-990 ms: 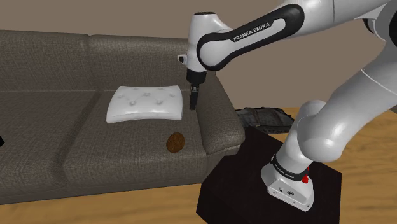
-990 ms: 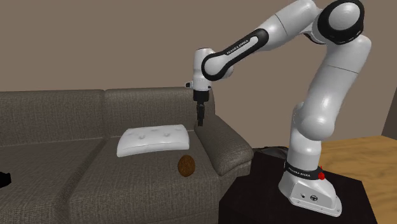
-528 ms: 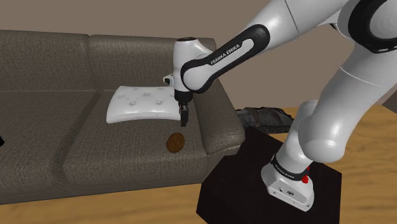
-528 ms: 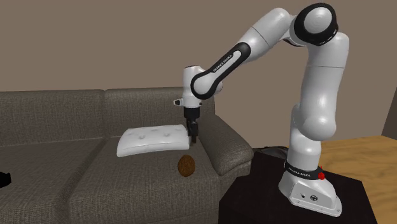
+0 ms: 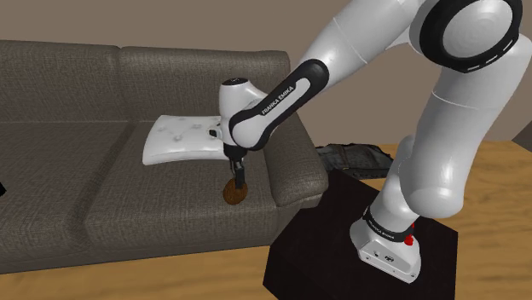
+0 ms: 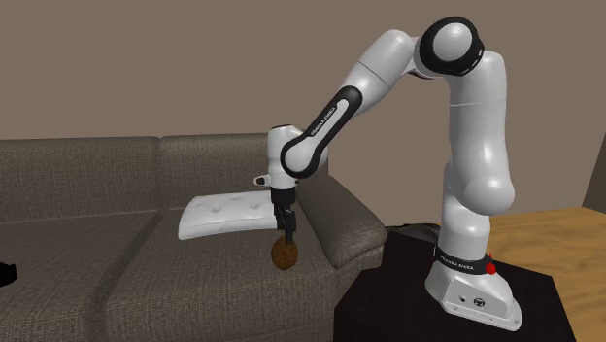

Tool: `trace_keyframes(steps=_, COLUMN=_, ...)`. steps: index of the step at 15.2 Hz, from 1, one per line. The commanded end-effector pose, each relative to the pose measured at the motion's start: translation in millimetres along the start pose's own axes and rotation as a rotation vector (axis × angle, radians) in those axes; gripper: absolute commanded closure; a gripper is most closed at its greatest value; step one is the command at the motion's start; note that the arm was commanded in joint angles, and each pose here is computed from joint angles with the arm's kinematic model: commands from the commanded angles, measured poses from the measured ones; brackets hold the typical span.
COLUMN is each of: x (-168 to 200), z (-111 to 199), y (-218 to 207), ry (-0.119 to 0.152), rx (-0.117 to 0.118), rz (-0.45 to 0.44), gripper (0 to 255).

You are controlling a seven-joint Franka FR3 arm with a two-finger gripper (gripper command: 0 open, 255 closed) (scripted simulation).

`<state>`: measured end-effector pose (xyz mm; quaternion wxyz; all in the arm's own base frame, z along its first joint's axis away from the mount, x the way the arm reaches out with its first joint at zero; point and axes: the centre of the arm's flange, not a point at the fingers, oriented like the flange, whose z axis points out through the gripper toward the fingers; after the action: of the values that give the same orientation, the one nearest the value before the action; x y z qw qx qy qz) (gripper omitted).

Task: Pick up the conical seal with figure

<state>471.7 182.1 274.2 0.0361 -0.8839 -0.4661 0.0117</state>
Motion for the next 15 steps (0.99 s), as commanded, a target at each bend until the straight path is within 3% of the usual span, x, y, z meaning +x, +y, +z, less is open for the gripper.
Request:
trace_keyframes(steps=1, x=-1.1, z=10.2, y=0.5, ry=0.0, rx=0.0, rz=-0.002, gripper=0)
trace_keyframes(steps=5, x=-1.3, z=23.7, y=1.5, ry=0.0, rx=0.0, rz=-0.002, gripper=0)
trace_keyframes(steps=6, x=-2.3, z=24.1, y=1.4, ry=0.0, rx=0.0, rz=-0.002, gripper=255)
trace_keyframes(steps=15, x=-1.3, z=23.8, y=1.5, ry=0.0, rx=0.0, rz=-0.002, gripper=255)
